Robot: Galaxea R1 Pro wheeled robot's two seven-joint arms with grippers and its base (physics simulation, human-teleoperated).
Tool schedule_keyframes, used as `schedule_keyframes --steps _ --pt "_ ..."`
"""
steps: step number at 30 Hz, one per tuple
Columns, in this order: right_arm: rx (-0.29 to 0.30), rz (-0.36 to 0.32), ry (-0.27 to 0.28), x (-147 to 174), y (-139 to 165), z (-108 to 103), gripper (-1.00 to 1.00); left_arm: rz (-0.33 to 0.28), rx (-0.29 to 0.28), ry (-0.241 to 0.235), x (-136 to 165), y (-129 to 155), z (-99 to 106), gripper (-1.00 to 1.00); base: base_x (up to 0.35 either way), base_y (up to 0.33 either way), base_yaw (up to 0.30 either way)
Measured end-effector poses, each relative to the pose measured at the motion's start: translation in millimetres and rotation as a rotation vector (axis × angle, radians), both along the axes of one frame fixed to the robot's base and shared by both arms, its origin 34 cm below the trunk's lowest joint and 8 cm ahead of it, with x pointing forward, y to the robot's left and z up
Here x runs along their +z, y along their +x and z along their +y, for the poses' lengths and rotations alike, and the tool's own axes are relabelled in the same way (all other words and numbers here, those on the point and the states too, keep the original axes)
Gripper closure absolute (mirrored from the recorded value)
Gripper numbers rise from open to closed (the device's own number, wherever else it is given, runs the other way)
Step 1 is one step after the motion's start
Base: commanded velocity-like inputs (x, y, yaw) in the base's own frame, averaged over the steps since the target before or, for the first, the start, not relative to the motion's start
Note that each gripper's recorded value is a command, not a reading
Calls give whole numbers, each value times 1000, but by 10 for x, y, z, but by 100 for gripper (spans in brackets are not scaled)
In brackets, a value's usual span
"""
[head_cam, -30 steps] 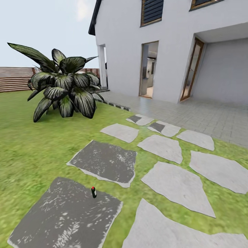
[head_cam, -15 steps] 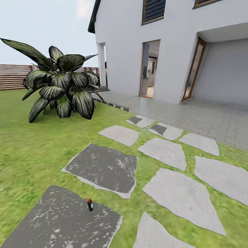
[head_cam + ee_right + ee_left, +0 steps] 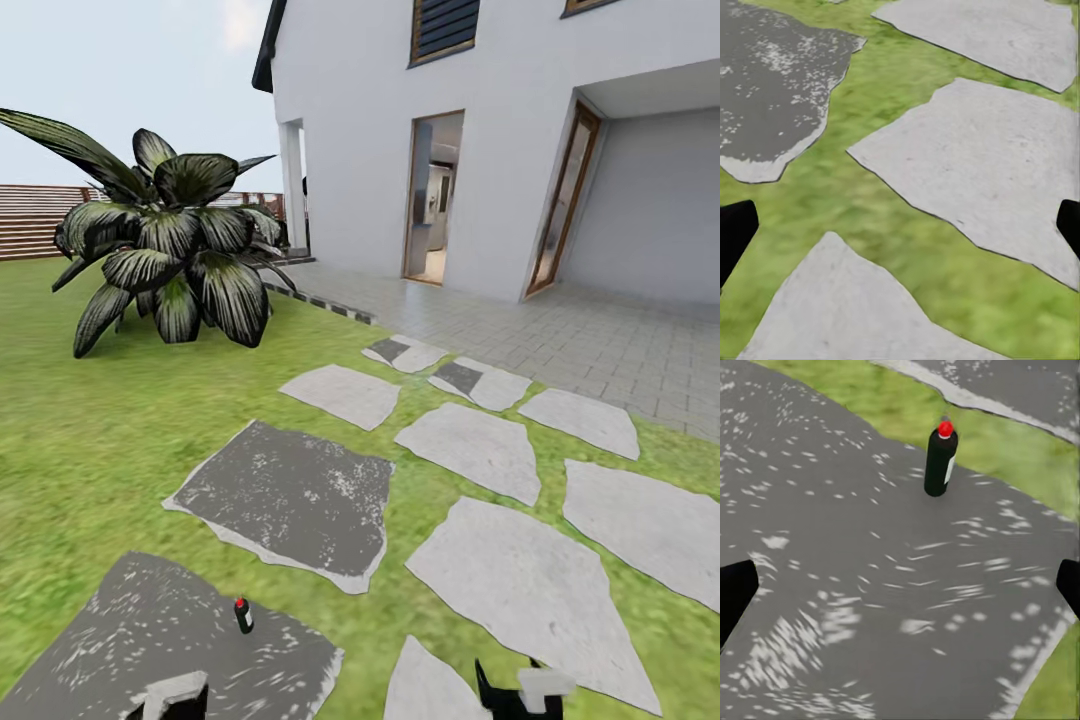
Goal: Pick up the pesticide atomizer in the garden and spray insectifuge to fully cover both potted plants in the garden.
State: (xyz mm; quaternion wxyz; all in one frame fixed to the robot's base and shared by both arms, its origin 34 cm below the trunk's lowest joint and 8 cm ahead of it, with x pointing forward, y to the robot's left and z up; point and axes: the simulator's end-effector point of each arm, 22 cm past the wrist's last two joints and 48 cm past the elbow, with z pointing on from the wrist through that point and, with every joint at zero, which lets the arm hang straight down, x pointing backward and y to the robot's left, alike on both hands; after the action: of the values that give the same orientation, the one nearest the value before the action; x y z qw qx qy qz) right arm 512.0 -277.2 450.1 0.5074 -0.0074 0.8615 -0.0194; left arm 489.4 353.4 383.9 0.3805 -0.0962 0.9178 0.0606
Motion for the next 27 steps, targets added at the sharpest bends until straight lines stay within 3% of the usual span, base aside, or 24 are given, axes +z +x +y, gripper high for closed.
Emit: schedule_keyframes --steps 4,8,14,27 --pt "-3 -23 -3 305 548 -20 -100 -99 5 -3 372 715 -11 -100 2 -6 0" --pt "-5 -71 -1 582 951 -23 -100 -139 14 -1 556 1011 9 -100 0 -1 0" --pt "6 -155 -1 959 1249 2 -100 -156 10 5 611 1078 24 -100 0 0 0" --pt "14 -163 -11 1004 1275 -19 -100 -154 5 1 596 1052 13 -100 200 -138 0"
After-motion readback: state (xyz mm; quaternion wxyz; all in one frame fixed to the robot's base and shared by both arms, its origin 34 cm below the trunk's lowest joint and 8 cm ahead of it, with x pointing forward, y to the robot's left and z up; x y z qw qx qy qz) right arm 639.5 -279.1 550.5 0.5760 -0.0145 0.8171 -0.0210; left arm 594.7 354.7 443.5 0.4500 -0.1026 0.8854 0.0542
